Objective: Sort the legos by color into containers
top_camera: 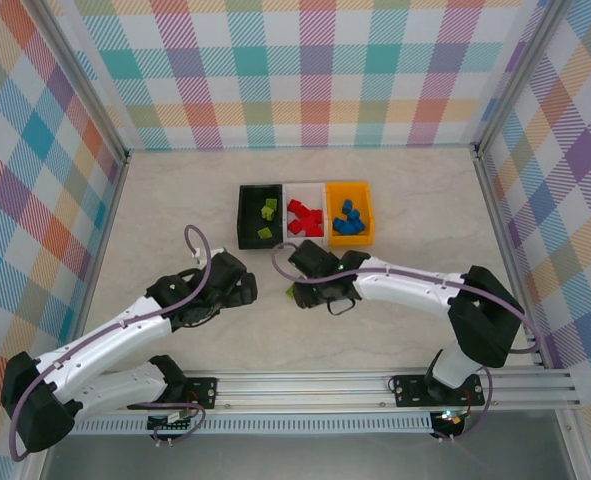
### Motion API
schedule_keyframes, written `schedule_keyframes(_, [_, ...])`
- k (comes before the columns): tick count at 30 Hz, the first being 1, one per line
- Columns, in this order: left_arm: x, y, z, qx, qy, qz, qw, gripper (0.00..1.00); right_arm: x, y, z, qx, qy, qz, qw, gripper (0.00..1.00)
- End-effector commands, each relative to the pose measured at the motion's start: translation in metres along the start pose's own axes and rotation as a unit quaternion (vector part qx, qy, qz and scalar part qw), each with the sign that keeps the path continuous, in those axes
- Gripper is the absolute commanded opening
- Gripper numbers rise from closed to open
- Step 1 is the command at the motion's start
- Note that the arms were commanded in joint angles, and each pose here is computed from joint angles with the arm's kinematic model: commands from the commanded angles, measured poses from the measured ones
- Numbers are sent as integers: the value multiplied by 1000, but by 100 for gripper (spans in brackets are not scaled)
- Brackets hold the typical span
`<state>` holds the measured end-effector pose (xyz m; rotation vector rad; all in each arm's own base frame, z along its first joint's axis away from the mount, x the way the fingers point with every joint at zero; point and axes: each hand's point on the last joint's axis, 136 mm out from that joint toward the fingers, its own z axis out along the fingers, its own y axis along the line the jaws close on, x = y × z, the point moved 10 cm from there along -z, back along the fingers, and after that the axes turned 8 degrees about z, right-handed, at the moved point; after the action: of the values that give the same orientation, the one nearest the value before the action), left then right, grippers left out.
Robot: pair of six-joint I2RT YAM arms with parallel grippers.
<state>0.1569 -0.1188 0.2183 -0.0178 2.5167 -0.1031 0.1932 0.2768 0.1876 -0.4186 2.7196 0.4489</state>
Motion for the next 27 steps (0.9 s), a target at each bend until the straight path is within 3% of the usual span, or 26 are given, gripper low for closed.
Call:
schedule_keyframes(1, [-3,6,-7,-5,-17,-8,1000,100,-46,12,-12,-27,-56,-9,998,28])
schedule_keyframes(8, [-1,5,-4,-4,-6,-8,1000,100,-141,27,25,-60,-93,-2,994,29])
schedule_keyframes(14, [0,6,-4,-7,1,-5,1000,100,-193,28,62,-50,-96,13,994,33])
schedule_keyframes(16, [-1,5,-4,-8,1,-4,1000,100,-202,27,69,-53,-98,15,994,38])
schedule_keyframes(20, [-3,3,-4,-7,1,-1,1000,100,-210,32,54,-77,-109,-2,991,61])
schedule_keyframes(24, [-5,1,-3,-6,2,-2,1000,100,-201,30,13,-87,-136,-6,987,65])
schedule_keyframes(27, [-8,-1,-3,-3,0,-3,1000,100,-174,16,-17,-82,-142,10,986,67])
